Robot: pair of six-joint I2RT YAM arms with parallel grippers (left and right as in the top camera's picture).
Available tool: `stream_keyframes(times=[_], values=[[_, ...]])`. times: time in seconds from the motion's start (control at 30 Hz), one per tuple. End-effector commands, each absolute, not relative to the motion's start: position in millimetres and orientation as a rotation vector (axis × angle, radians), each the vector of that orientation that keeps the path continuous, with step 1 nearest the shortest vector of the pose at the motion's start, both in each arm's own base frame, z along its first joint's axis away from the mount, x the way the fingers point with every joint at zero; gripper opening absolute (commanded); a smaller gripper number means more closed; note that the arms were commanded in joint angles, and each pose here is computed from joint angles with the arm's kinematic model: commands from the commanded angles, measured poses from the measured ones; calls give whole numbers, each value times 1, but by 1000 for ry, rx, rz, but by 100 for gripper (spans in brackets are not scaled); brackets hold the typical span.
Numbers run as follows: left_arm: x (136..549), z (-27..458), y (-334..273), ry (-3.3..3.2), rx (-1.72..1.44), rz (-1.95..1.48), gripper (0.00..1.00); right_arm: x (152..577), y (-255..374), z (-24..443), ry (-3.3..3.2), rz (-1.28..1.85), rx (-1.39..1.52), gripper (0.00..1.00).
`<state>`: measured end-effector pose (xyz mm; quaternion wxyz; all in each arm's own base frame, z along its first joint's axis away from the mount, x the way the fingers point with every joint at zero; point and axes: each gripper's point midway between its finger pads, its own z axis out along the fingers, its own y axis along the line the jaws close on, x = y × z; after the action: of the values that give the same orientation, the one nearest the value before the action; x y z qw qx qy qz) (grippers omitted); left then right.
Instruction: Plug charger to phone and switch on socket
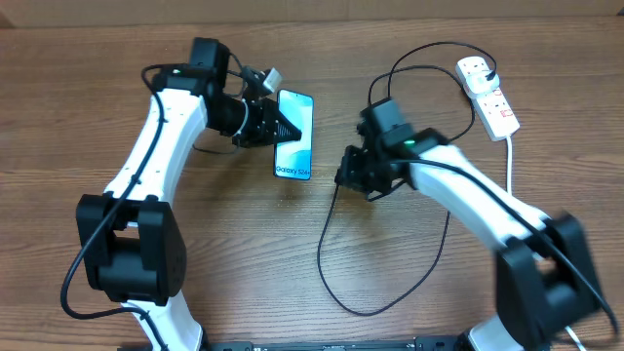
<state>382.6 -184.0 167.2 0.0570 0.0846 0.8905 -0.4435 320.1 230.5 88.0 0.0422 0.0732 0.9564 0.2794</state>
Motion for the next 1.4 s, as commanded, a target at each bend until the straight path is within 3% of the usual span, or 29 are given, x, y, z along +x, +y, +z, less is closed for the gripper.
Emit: stream_keyframes(times=[0.0, 0.4, 1.37], values=[[383, 216, -188, 2434, 272, -1742, 4, 295, 254, 159, 2781, 1240, -134, 4], [379, 250, -186, 2272, 208, -2010, 4, 234, 273, 211, 2624, 1709, -526, 4], [378, 254, -186, 2296, 113, -2083, 4, 261, 291, 238, 2459, 1787, -498, 4]])
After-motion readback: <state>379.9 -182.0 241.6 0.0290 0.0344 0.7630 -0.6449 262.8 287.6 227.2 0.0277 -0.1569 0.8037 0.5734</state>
